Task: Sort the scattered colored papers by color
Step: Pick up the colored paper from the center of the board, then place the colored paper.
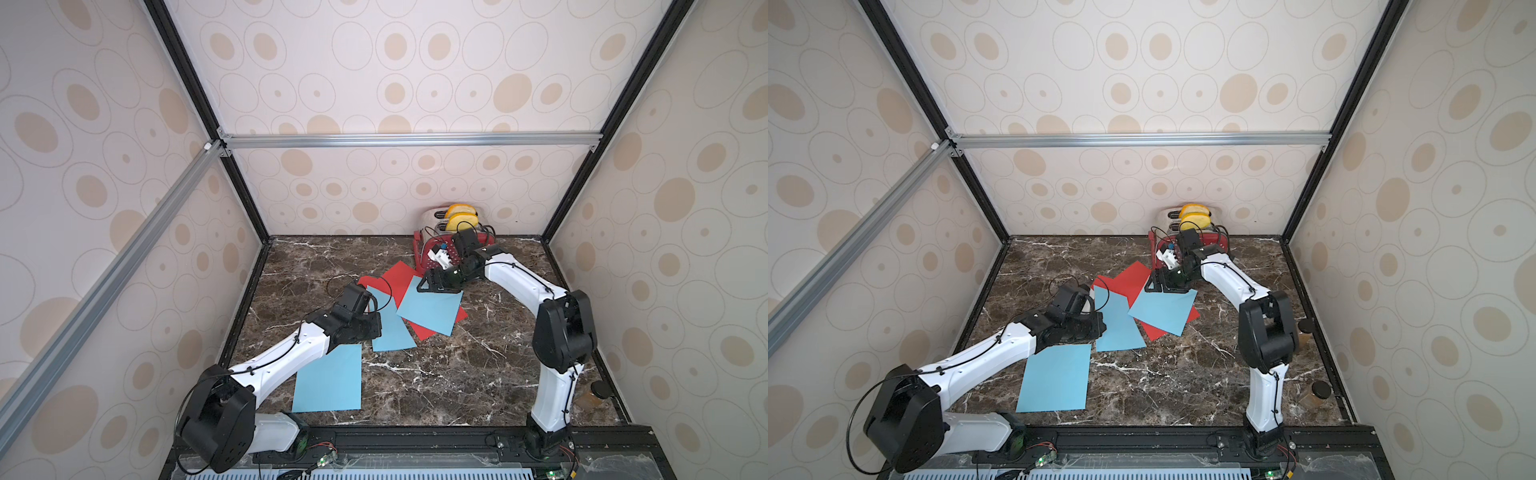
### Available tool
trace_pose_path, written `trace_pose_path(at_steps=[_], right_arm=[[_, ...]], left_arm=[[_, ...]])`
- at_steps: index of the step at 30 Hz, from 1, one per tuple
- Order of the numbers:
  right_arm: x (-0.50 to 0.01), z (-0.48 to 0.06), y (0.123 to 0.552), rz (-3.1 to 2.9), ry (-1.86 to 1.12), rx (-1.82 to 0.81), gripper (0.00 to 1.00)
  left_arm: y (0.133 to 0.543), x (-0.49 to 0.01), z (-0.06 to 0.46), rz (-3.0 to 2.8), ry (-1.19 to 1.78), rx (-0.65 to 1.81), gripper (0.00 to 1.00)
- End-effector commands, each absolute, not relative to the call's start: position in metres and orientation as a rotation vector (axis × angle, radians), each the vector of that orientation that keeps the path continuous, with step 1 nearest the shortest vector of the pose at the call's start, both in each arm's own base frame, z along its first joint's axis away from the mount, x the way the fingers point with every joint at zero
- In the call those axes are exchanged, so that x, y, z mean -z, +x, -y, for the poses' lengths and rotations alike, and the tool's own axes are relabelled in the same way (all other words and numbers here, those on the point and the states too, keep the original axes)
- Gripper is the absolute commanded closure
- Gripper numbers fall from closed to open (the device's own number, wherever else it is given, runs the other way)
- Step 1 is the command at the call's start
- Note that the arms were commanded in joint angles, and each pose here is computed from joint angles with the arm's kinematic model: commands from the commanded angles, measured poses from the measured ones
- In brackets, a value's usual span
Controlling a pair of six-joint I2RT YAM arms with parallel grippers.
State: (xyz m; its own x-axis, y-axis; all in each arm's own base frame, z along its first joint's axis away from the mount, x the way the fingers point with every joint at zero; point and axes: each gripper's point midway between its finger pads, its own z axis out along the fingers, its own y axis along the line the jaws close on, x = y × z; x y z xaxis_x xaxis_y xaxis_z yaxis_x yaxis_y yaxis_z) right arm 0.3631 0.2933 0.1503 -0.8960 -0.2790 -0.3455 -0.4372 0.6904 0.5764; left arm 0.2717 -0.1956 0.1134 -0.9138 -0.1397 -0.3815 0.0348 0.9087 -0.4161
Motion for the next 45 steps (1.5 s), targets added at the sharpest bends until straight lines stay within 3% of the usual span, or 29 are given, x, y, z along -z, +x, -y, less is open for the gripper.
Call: trace_pose_path(at_steps=[1,12,25,31,37,45], right_arm=[[-0.146,-0.297,0.355,-2.682,-0.543,-1.059,0.21],[-0.137,-0.328,0.317,-2.655,-0.556,-1.293,0.22],[-0.124,-0.378,0.266,-2.642,-0.682,-1.446,0.23],[-0.116,-0.384,0.252,-2.657,-0.717,-1.474,0.29],[-0.108,-0.397,0.244,-2.670,-0.747,-1.515,0.43],[-0.102,-0.419,0.230,-2.664,-0.791,-1.594,0.43]], left_arm=[[0.236,-0.101,0.165,-2.825,-0.060,0.418,1.00],[0.206,-0.103,0.138,-3.049,0.102,0.152,1.00],[0.183,-0.102,0.101,-3.064,-0.025,-0.046,1.00],[0.176,-0.102,0.091,-3.079,-0.077,-0.116,1.00],[0.171,-0.100,0.082,-3.069,-0.127,-0.161,1.00],[0.168,-0.106,0.071,-3.055,-0.159,-0.245,1.00]])
